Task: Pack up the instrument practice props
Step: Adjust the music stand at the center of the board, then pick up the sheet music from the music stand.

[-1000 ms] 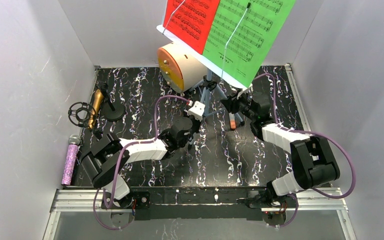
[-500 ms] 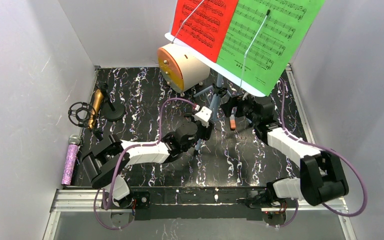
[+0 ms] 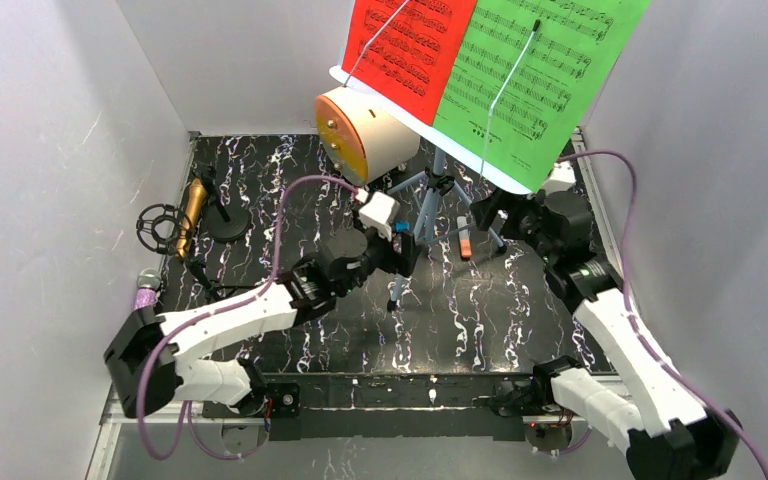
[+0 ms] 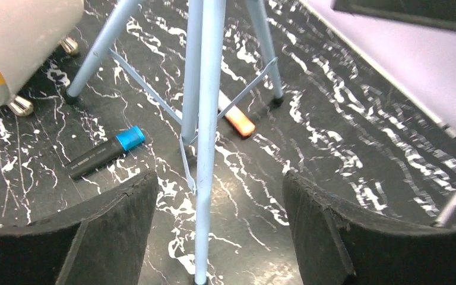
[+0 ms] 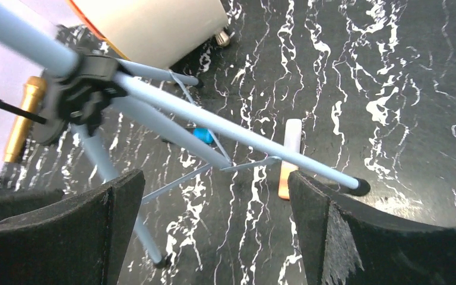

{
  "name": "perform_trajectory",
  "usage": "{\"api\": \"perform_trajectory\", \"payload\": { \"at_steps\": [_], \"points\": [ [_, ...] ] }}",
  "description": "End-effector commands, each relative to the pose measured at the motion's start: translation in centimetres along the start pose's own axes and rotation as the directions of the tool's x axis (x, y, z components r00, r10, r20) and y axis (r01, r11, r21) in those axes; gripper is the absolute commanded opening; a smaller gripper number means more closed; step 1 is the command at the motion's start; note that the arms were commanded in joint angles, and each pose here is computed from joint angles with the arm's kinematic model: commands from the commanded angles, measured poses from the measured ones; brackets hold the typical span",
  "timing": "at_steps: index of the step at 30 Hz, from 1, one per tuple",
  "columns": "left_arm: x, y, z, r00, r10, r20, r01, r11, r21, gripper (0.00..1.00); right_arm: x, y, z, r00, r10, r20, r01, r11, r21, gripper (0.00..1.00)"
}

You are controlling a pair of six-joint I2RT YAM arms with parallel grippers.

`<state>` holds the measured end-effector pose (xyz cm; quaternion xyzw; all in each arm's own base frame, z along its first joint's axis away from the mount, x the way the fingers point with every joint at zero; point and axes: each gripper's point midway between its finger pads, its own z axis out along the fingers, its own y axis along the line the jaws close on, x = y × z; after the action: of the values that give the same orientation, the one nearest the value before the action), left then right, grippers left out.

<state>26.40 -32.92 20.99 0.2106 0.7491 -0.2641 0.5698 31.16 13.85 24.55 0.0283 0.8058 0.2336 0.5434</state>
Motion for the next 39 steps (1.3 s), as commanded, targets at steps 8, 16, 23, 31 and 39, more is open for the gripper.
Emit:
{"api": "perform_trajectory", "payload": {
  "at_steps": [8, 16, 23, 31, 39],
  "points": [
    [-16.1, -4.2, -8.8, 0.982, -0.17, 0.088, 0.15, 0.97, 0.193, 0.75, -10.0, 2.4, -13.6, 0.982, -0.037, 0.184, 0.028, 0.998, 0.049, 0.99],
    [-24.2, -9.2, -11.7, 0.972, -0.201, 0.124, 0.132, 0.899, 0.417, 0.74, -16.5, 6.1, -20.1, 0.945, -0.063, 0.319, 0.08, 0.996, -0.039, 0.99],
    [-29.2, -11.8, -10.5, 0.956, -0.218, 0.197, 0.097, 0.867, 0.489, 0.73, -19.3, 10.2, -22.3, 0.934, -0.054, 0.352, 0.13, 0.972, -0.196, 0.98],
    [-34.4, -11.7, -8.5, 0.896, -0.238, 0.375, 0.058, 0.9, 0.433, 0.71, -22.1, 13.1, -19.9, 0.925, -0.005, 0.379, 0.127, 0.947, -0.296, 0.98],
    [-37.2, -11.5, -6.8, 0.836, -0.256, 0.485, 0.048, 0.916, 0.399, 0.55, -24.0, 15.1, -18.1, 0.919, 0.006, 0.394, 0.149, 0.921, -0.359, 0.98]
  ]
}}
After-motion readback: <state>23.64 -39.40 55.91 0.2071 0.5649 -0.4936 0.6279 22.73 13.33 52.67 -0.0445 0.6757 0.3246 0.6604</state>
